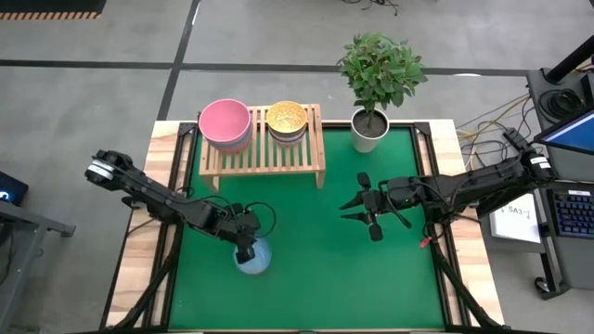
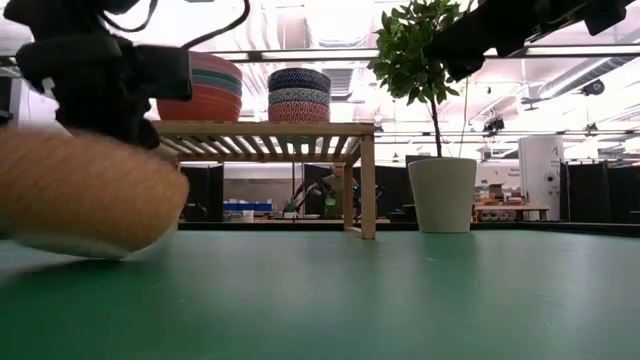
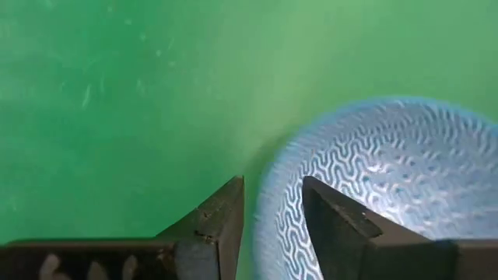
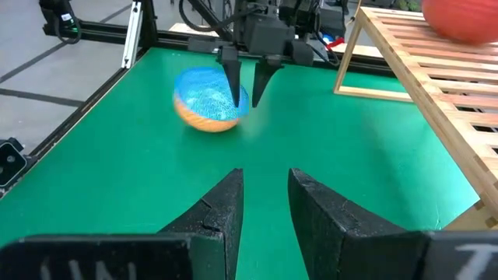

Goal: Place and stack bowls onto a shelf
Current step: Stack the blue and orange patterned bowl in the yellow and blue patterned bowl on the shelf

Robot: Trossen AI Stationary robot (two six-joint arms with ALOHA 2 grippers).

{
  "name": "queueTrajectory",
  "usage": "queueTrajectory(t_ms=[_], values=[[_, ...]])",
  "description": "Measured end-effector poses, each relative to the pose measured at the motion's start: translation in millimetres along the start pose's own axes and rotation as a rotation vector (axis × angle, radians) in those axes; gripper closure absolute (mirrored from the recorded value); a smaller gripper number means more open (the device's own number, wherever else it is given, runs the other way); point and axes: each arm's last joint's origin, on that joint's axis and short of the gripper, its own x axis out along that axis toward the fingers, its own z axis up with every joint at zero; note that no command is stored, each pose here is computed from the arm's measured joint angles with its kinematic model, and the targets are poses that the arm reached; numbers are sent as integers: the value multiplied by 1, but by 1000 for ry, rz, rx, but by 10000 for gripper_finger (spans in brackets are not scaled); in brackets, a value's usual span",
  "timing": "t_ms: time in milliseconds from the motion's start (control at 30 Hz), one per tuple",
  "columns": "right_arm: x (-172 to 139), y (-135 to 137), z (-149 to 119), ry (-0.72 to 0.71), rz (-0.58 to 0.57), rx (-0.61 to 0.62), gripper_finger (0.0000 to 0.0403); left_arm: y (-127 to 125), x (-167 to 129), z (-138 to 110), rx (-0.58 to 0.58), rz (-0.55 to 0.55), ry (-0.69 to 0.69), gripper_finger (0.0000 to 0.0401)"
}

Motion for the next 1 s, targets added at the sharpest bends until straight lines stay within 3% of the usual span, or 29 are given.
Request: queueTrajectory(t_ms=[300,467,600,733,1000], values=[[0,0,0,2,0,1,310,-2,-4,4,28,10,4,238],[0,0,-2,6,0,0,310,-2,1,0,37,5,47,234],[1,0,-4,14,0,2,310,-4,5,-1,66,11,58,276],[1,0,-6,19,0,3,310,-6,4,1,83,-9,66,377],[1,0,-7,26,1,-9,310,-22,-18,23,65,-82,-9,396]])
